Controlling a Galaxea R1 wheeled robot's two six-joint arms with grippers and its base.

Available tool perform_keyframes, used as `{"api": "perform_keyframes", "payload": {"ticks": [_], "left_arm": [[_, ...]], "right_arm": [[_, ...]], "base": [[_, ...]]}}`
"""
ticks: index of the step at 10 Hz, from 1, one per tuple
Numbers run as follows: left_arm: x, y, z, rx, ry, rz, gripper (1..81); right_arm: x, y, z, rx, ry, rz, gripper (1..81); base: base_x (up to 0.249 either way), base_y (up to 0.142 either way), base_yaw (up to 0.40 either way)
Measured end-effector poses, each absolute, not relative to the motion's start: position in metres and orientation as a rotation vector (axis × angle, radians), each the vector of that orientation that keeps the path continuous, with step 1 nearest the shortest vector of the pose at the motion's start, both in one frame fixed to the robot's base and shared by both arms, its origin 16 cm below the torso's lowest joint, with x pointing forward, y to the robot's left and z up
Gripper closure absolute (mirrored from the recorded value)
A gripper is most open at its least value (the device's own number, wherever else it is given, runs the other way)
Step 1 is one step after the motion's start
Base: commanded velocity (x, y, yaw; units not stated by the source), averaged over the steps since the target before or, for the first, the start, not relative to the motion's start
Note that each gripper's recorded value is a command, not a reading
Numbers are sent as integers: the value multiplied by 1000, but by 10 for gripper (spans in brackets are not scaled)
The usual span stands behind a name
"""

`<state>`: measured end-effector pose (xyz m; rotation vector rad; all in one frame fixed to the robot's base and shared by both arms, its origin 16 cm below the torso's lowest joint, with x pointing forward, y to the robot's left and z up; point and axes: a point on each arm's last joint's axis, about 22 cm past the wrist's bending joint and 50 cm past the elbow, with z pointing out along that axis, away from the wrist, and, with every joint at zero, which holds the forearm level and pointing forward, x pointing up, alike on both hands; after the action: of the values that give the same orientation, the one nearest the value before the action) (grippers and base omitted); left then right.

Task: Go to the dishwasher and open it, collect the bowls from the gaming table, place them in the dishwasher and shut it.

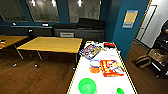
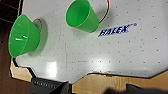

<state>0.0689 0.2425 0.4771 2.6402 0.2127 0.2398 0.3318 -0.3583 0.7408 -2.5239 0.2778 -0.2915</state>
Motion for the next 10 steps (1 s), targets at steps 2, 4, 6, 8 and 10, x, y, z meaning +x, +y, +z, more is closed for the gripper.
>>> {"api": "perform_keyframes", "payload": {"ticks": [2,4,6,8,10], "left_arm": [[69,240,477,2637,213,239,10],[69,240,477,2637,213,238,10],[69,240,477,2637,214,238,10],[61,239,475,2640,221,212,10],[45,240,471,2647,236,154,10]], "right_arm": [[362,-372,756,-2532,323,-337,10],[380,-376,770,-2548,315,-348,10],[397,-378,783,-2558,311,-359,10],[398,-379,777,-2570,317,-328,10],[396,-377,758,-2579,329,-270,10]], "base": [[0,0,0],[0,0,0],[0,0,0],[0,0,0],[0,0,0]]}}
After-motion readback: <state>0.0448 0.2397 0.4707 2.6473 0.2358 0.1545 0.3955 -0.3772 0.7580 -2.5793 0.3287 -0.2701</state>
